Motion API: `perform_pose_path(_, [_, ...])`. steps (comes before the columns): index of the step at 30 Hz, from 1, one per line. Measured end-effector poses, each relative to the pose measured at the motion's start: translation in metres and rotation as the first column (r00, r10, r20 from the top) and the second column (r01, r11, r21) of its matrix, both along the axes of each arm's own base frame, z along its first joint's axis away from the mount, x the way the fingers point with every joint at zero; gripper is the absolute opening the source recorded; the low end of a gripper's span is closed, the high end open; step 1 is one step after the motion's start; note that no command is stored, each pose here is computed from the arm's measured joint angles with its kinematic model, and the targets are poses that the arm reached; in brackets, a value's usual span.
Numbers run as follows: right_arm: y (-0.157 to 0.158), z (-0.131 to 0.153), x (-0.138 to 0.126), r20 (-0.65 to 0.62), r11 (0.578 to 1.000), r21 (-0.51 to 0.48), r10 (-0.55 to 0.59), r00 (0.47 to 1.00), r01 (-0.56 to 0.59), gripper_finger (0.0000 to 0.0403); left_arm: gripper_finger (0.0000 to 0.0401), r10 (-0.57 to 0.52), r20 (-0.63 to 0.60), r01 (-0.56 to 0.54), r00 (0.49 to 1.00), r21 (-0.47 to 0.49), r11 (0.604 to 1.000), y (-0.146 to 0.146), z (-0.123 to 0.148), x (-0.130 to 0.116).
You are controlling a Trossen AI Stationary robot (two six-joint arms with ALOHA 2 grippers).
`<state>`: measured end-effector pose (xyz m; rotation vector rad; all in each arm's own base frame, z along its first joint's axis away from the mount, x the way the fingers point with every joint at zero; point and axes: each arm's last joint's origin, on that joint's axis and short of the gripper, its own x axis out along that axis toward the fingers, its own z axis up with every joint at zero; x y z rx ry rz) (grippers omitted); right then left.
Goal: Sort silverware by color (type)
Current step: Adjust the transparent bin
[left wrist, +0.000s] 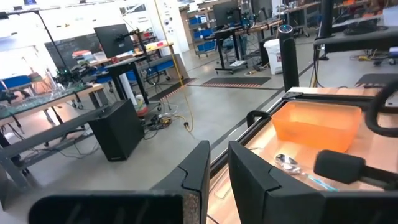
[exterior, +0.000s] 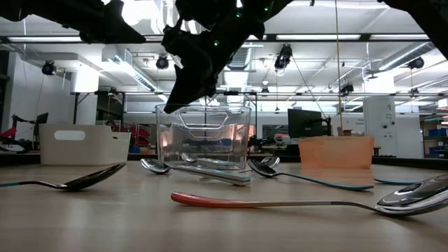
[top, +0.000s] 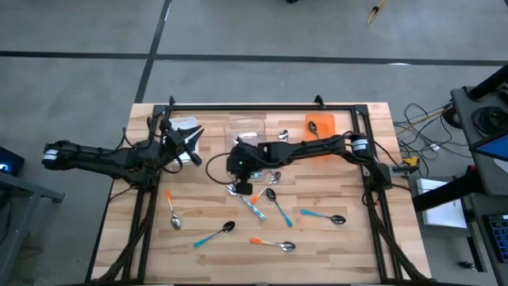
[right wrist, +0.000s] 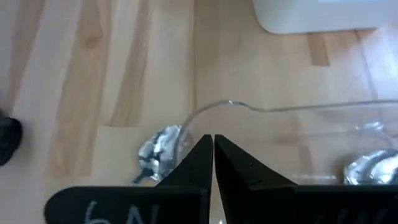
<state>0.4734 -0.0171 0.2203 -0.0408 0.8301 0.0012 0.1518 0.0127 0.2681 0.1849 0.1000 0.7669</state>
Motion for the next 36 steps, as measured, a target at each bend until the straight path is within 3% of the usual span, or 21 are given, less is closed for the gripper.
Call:
perform_pose_path(6, [-0.002, -0.003, 0.003, 0.055, 1.000, -0.019, 0.007, 0.998, -0.006, 0.0009, 0.0040, 0.004, 0.063, 0.000, 0.998, -0.066, 0.998, 0.000, 0.000, 0.000])
perform_pose_path(16, [0.015, -0.011, 0.000, 0.023, 0.991, -0.086, 0.107, 0.994, -0.104, 0.0009, 0.0040, 0.007, 0.174, 0.033, 0.985, -0.227, 0.973, -0.001, -0.004, 0.000])
perform_pose_path(36, [0.030, -0.014, -0.004, 0.005, 0.980, -0.103, 0.171, 0.985, -0.170, 0.0009, 0.0040, -0.029, 0.203, 0.083, 0.979, -0.260, 0.962, -0.002, -0.004, 0.001])
